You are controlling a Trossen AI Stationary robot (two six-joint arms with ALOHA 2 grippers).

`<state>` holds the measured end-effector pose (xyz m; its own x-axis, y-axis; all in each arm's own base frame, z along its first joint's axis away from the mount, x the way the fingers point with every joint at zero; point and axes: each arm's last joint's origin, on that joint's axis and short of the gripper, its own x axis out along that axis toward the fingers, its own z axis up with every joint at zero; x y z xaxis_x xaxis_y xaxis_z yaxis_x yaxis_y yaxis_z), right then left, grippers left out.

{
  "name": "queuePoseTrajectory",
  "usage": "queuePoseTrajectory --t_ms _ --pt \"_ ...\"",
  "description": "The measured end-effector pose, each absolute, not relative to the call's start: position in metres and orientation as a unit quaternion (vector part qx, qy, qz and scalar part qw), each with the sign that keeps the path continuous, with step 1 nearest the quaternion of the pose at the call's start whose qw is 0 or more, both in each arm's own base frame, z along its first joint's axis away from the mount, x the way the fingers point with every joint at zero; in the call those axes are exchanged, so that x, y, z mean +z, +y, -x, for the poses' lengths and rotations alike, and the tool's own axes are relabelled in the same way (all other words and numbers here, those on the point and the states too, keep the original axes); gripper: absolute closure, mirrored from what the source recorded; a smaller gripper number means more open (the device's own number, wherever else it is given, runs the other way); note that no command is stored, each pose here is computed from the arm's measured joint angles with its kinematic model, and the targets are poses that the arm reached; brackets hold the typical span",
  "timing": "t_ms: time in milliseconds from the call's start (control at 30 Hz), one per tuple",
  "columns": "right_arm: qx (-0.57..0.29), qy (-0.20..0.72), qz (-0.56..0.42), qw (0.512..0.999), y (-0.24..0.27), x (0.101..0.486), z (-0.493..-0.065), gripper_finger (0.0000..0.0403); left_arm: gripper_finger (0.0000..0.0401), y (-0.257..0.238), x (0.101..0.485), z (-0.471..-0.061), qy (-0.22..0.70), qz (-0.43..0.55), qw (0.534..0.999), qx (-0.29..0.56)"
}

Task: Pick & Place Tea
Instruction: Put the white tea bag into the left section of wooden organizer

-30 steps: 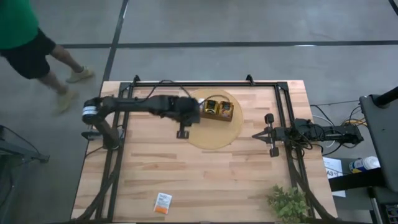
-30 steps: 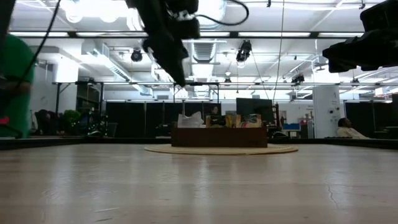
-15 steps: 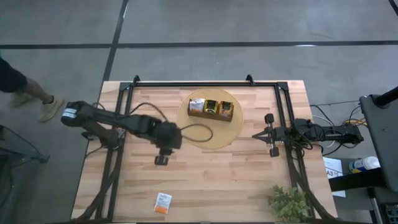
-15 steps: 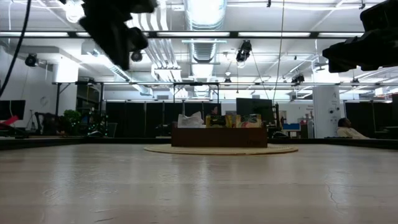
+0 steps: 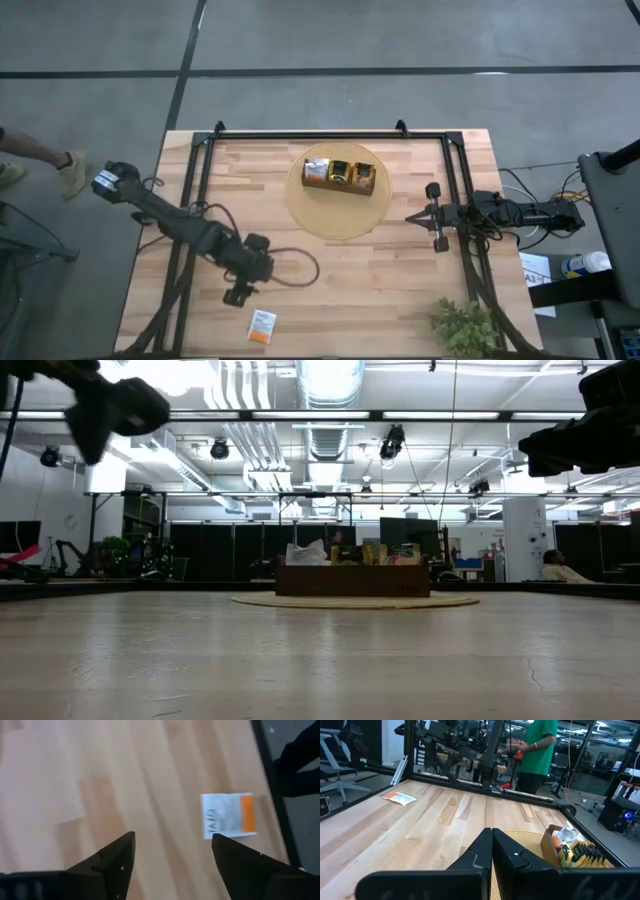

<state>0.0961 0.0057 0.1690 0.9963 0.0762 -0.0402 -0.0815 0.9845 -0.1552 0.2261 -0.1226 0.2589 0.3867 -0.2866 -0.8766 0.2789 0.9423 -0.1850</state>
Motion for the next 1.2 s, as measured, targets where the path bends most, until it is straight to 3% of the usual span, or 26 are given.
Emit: queuePoseTrajectory --t_ms 567,867,1200 --pt "0.040 0.017 0.079 0.996 0.006 0.169 -0.096 0.0394 0.0138 -0.183 0.252 -0.194 0.542 0.044 0.819 -0.183" --pt "0.040 0.017 0.079 0.996 0.006 0.169 -0.096 0.0394 0.0141 -0.217 0.252 -0.203 0.543 0.028 0.816 -0.197" --pt "0.040 0.017 0.079 0.996 0.006 0.169 -0.096 0.0394 0.0142 -0.237 0.229 -0.219 0.548 0.028 0.829 -0.106"
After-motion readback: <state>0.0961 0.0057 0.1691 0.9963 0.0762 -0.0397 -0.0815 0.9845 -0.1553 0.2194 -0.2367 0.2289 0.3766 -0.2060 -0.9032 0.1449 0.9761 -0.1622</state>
